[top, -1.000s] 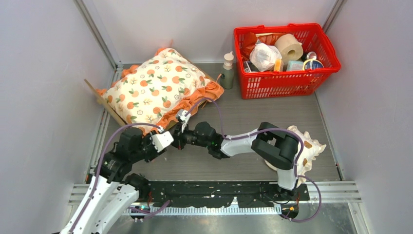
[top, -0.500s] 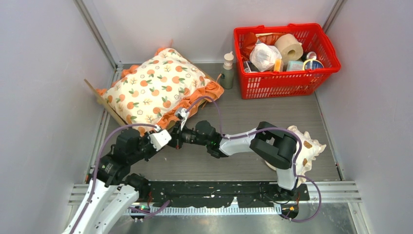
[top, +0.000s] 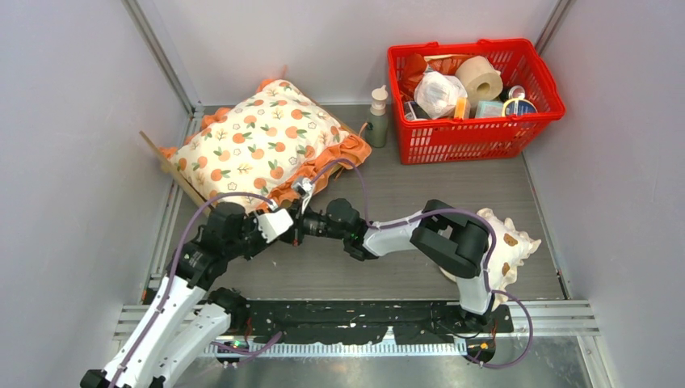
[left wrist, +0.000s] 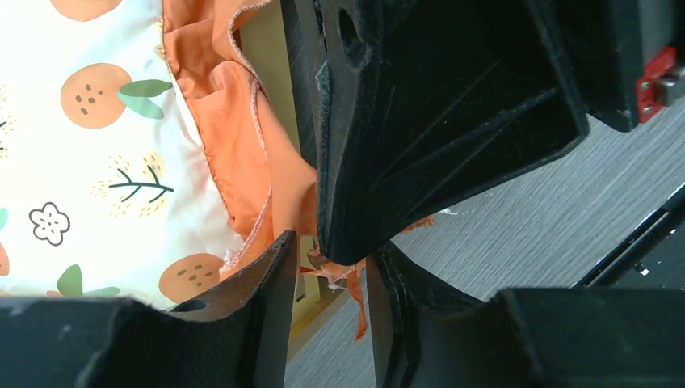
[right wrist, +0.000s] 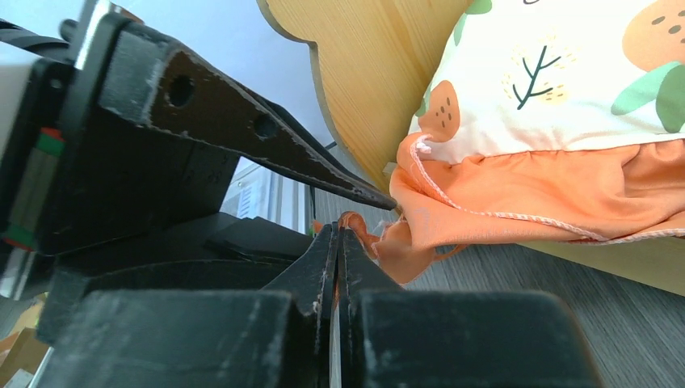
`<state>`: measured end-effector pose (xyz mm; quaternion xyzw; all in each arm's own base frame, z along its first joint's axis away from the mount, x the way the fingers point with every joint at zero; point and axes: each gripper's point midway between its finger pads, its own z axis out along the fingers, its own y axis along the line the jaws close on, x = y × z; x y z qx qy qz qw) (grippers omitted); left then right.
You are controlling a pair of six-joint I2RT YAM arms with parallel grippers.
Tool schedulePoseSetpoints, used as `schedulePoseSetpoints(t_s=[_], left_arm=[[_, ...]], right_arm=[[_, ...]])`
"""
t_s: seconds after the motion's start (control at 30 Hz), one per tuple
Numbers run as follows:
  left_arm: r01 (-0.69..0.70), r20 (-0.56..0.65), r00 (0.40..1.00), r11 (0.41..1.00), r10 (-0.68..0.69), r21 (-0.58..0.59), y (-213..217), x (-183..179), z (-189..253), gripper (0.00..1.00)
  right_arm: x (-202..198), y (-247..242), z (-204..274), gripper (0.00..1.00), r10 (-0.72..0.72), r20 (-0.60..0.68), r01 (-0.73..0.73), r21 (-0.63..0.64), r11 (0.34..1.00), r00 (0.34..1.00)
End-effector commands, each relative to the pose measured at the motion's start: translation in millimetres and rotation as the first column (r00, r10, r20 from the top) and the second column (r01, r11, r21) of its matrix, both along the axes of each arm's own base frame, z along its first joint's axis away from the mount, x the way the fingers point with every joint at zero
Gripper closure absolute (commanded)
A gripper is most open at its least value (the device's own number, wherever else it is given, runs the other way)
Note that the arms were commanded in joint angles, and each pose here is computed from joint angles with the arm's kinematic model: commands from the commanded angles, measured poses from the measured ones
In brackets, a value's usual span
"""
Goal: Set up the pet bed
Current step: Tie the ropes to the bed frame.
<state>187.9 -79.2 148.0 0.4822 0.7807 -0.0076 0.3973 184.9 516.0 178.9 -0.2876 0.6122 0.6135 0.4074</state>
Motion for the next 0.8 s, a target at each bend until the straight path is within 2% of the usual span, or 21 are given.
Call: schedulePoseSetpoints(t_s=[0.0, 0.1, 0.2, 0.27, 0.37, 0.43, 0.47, 0.63, 0.67, 0.77], left_arm=[[0.006, 0.079, 0.997, 1.0, -0.006, 0.006, -3.0, 17.4, 15.2, 0.59], [0.016, 0.085, 0.996, 1.0, -0.016, 0.0, -6.4, 20.9, 15.0, 0.59], [0.016, 0.089, 0.996, 1.0, -0.017, 0.007, -7.3, 25.5, 14.0, 0.63], [0.029, 0.074, 0.997, 1.0, -0.029, 0.006, -10.5, 26.6, 11.7, 0.71], [0.031, 0.054, 0.998, 1.0, -0.031, 0.003, -12.8, 28.3, 10.7, 0.93], [0.018, 0.04, 0.999, 1.0, -0.019, 0.005, -11.6, 29.6, 11.1, 1.0], [0.009, 0.032, 0.999, 1.0, -0.009, 0.002, -11.4, 30.2, 11.0, 1.0], [-0.054, 0.009, 0.998, 0.998, 0.054, -0.024, -10.0, 36.8, 8.4, 1.0], [-0.065, 0.002, 0.998, 0.997, 0.065, -0.029, -9.7, 38.0, 7.9, 1.0], [-0.089, -0.024, 0.996, 0.995, 0.088, -0.043, -10.4, 40.1, 8.6, 1.0]], right_arm=[[-1.9, -1.2, 19.0, 0.95, 0.031, 0.028, -0.033, 0.077, 0.996, 0.999], [-3.0, -1.3, 19.0, 0.95, 0.045, 0.04, -0.048, 0.076, 0.996, 0.998], [-3.1, -0.5, 17.0, 0.95, 0.057, 0.032, -0.059, 0.078, 0.995, 0.998], [-4.1, 0.6, 16.7, 0.95, 0.073, 0.028, -0.075, 0.085, 0.994, 0.997], [-4.6, 2.4, 16.0, 0.95, 0.091, 0.015, -0.092, 0.09, 0.992, 0.996], [-2.3, 1.5, 15.4, 0.95, 0.085, 0.005, -0.085, 0.089, 0.992, 0.996], [-0.9, 0.5, 15.3, 0.95, 0.077, 0.003, -0.077, 0.09, 0.993, 0.997], [19.9, -23.0, 10.7, 0.76, -0.091, 0.016, 0.09, 0.079, 0.993, 0.996], [22.6, -26.7, 9.7, 0.66, -0.116, 0.024, 0.114, 0.074, 0.991, 0.993], [33.9, -47.2, 1.1, 0.57, -0.236, 0.087, 0.233, 0.044, 0.972, 0.968]])
